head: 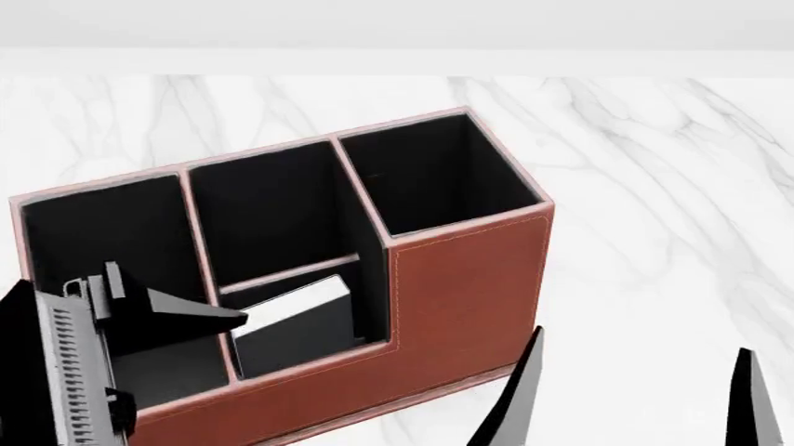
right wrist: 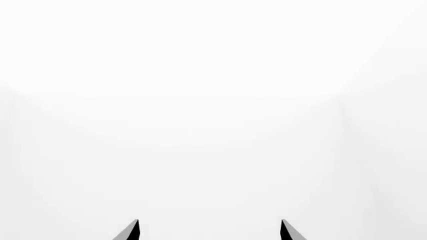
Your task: Pick up the book and place it in the back compartment of the caddy.
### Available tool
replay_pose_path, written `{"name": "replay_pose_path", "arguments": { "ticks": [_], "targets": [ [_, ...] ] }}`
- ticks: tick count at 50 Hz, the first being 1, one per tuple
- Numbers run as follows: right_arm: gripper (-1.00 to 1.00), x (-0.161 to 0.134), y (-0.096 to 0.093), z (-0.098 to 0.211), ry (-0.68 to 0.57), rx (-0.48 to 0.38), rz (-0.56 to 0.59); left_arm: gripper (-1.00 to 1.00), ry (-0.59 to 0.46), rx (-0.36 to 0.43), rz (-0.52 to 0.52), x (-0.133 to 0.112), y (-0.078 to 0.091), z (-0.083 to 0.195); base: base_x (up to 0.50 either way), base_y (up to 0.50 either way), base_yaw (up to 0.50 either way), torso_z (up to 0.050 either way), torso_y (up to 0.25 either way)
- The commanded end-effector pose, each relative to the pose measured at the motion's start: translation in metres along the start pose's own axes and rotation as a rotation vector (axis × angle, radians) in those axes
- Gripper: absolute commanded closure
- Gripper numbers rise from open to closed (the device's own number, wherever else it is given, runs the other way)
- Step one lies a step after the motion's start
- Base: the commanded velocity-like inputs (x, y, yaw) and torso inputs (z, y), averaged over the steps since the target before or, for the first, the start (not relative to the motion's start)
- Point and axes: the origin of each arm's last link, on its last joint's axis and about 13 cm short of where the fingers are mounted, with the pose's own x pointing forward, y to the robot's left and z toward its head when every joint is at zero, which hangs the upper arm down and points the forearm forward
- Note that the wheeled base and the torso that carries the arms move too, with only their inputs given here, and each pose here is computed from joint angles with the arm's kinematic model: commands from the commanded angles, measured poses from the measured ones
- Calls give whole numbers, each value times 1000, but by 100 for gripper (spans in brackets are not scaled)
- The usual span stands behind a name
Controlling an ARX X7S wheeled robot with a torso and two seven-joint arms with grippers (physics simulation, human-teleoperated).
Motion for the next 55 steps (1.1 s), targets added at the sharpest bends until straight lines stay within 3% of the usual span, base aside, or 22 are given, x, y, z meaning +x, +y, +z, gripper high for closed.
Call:
{"name": "replay_pose_path", "arguments": {
  "ticks": [1,27,55],
  "targets": [
    [-100,0,-3,17,-53,10,-2,-100,-51,43,23,-12,-12,12,0,0,0,0,0],
    [-100,-10,-5,31,-111,34,7,-100,-66,156,20,-22,-31,24,0,0,0,0,0],
    [-100,3,-5,40,-153,-5,6,-100,-59,214,84,-30,-30,44,0,0,0,0,0]
  ]
}}
